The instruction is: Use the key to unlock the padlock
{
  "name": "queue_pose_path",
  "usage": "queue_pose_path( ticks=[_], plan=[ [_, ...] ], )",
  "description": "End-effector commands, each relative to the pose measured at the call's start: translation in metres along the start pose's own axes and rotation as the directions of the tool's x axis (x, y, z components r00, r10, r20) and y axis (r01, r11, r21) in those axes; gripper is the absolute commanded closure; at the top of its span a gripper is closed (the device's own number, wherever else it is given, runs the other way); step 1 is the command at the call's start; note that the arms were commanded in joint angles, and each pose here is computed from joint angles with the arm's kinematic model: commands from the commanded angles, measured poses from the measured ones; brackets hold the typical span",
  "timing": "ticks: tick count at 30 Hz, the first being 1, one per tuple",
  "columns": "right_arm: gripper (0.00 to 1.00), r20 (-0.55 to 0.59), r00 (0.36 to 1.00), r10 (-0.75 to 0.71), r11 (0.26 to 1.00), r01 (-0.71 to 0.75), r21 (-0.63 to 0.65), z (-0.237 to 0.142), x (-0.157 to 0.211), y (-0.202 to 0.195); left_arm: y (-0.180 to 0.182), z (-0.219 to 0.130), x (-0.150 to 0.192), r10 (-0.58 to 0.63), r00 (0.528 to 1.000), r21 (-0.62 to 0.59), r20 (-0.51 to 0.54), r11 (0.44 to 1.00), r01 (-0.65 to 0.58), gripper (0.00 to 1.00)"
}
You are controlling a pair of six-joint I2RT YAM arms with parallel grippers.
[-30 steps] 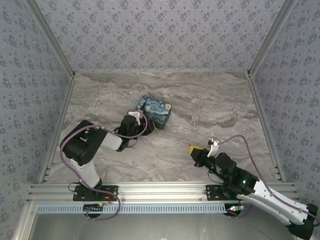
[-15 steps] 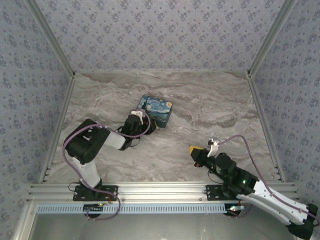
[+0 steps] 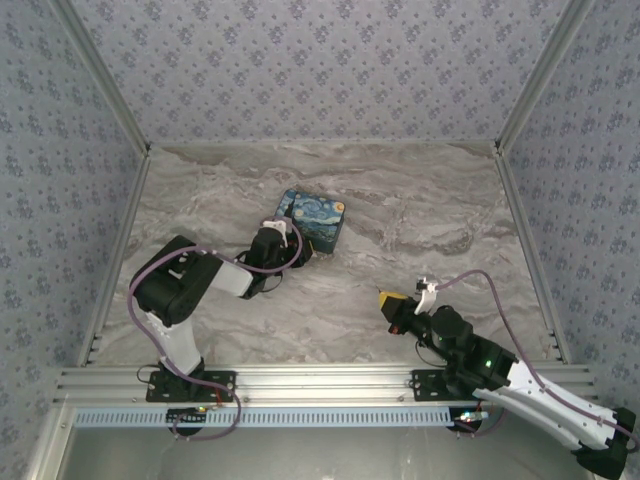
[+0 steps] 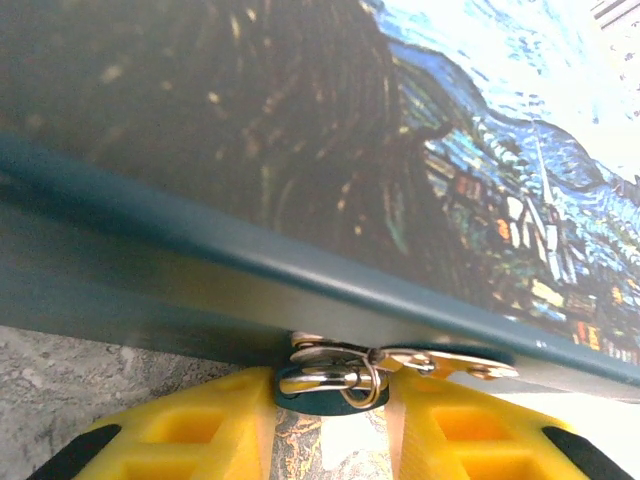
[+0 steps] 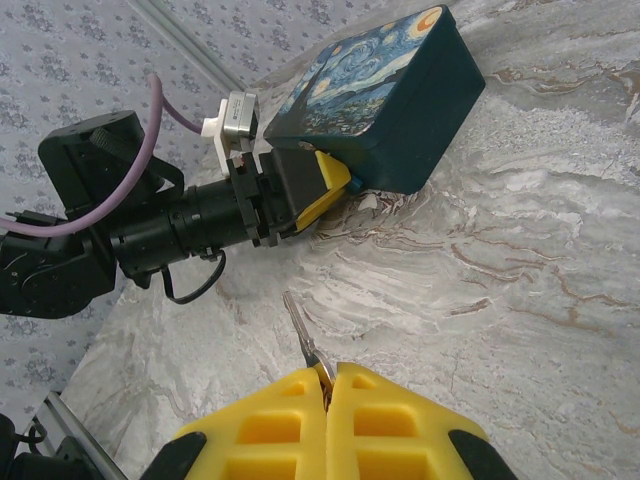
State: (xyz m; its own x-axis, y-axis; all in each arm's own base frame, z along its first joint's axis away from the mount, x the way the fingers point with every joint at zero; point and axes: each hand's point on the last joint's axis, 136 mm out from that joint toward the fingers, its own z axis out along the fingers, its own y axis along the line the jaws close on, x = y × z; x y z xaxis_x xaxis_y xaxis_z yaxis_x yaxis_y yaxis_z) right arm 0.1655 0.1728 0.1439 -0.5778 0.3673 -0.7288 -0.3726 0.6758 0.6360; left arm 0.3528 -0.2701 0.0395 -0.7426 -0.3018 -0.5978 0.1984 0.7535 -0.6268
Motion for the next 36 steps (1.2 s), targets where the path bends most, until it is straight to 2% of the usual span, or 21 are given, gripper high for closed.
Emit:
queue_pose_path(
  ticks=[1, 13, 20, 28, 36],
  plan=[
    [1.0, 0.019, 1.0, 0.003, 1.0, -0.004, 0.01, 0.001, -0.001, -0.003, -0.016, -0.003, 0.012, -0.025, 0.997, 0.036, -0.073, 0.999, 0.028, 0.68],
    [1.0, -0.012, 0.998, -0.055, 0.998, 0.056, 0.016, 0.016, -0.001, 0.006, -0.036, -0.02, -0.001, -0.091, 0.993, 0.066, -0.076, 0.993, 0.096, 0.77],
    [1.0, -0.055, 0.987, -0.152, 0.988, 0.15, -0.024, 0.033, 0.003, 0.019, -0.047, -0.037, -0.003, -0.206, 0.975, 0.103, -0.087, 0.971, 0.215, 0.8],
    [1.0, -0.059, 0.91, -0.411, 0.91, 0.406, -0.084, 0.063, 0.014, 0.031, -0.058, -0.057, 0.002, -0.335, 0.93, 0.108, -0.15, 0.93, 0.352, 0.82],
    [1.0, -0.079, 0.84, -0.537, 0.838, 0.519, -0.17, 0.099, 0.032, 0.047, -0.062, -0.07, 0.01, -0.382, 0.902, 0.11, -0.199, 0.906, 0.408, 0.82]
  ],
)
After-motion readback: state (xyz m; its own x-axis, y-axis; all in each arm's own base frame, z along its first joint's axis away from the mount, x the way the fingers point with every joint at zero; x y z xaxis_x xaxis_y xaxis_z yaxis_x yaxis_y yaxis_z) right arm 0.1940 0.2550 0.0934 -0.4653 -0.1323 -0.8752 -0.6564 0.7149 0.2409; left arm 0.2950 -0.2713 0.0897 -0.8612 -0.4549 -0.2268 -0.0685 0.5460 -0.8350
